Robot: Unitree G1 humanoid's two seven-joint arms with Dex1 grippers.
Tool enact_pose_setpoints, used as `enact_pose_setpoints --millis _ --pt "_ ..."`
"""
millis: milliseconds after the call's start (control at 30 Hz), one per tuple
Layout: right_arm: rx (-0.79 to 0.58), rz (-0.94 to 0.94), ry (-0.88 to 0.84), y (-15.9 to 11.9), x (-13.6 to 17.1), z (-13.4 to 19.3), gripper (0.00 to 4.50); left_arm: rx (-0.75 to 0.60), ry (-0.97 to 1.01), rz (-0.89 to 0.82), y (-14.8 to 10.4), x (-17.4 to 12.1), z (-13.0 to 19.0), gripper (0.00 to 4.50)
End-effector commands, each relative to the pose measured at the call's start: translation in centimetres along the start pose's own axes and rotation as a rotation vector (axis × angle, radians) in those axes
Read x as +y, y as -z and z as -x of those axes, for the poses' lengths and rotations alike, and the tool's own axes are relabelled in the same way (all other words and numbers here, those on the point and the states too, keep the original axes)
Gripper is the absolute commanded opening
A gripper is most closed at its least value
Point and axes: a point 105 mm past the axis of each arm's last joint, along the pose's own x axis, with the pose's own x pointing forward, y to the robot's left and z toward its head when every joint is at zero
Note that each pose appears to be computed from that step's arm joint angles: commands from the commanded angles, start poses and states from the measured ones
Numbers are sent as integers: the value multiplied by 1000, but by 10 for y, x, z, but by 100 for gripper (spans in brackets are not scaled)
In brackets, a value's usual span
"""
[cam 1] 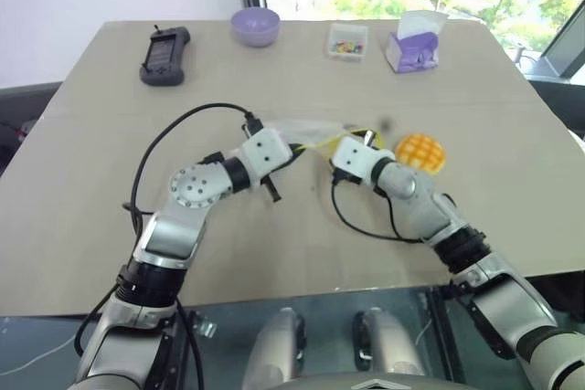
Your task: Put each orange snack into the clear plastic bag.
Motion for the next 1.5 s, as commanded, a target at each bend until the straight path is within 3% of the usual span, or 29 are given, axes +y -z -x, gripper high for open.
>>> enact_pose_setpoints --millis 33,267,400,533,733,867,1033,1200,1300,1467,1500 --pt "-34 39 42 -7 -13 1 438 4 -53 -14 -4 10 0 0" --pt "-86 6 36 -7 -34 19 438 79 -143 20 9 26 -1 0" --pt "-138 -125 -8 -11 -42 34 438 88 -181 18 10 36 -2 0" --pt "-152 -255 55 -9 -59 52 438 57 -197 25 3 40 -4 0" --pt "46 -521 218 53 -71 80 438 43 -219 35 1 45 -3 0" --pt "182 -717 280 91 -59 92 438 37 -223 35 0 47 -3 0" --pt "273 -855 342 113 -51 95 438 32 -222 36 -1 48 -3 0" --pt "333 -955 285 123 -28 96 438 29 -224 40 -1 49 -2 0" --pt "356 -983 282 128 -22 97 361 26 -225 44 -2 48 -3 0" --pt "313 -942 312 123 -35 97 140 23 -228 46 -3 49 -3 0" --pt "297 -936 316 120 -39 98 140 22 -228 46 -3 50 -4 0"
